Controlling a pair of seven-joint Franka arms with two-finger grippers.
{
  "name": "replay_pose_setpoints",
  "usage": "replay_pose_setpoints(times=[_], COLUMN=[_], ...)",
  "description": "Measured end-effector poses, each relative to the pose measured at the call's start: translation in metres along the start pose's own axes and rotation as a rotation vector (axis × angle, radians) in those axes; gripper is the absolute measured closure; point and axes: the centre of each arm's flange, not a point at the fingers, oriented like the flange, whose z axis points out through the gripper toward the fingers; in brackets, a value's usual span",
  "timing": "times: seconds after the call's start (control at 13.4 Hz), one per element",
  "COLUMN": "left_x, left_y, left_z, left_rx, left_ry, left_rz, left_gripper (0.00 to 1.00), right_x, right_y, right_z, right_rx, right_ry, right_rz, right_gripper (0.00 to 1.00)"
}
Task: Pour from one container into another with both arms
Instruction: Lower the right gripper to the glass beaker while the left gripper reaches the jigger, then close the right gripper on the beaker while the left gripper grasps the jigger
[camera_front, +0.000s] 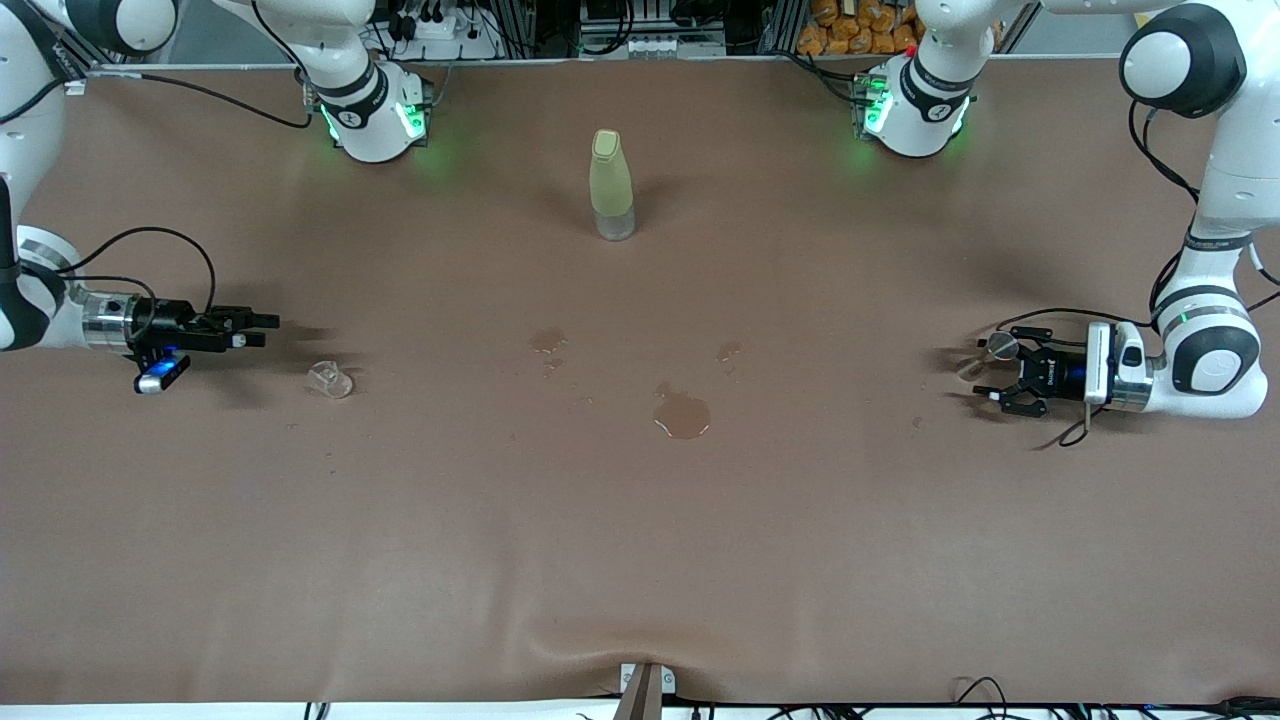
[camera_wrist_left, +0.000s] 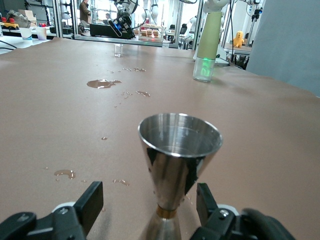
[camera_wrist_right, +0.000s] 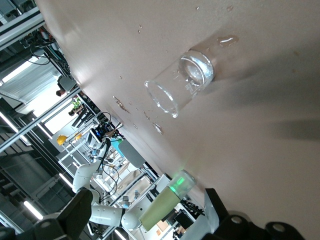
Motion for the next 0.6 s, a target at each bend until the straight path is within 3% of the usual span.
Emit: replay_pose_setpoints(times=[0.6], left_x=[-0.0026], left_y=[0.0001], left_z=[0.0004], left_rx=[0.004], left_ry=[-0.003], left_rz=[0.001], left_gripper=[0.29], right_x=[0.0081], right_y=[0.0105], right_z=[0.0069], right_rx=[-0.004], right_ry=[-0.012], right_rz=[-0.044], right_gripper=[0.00])
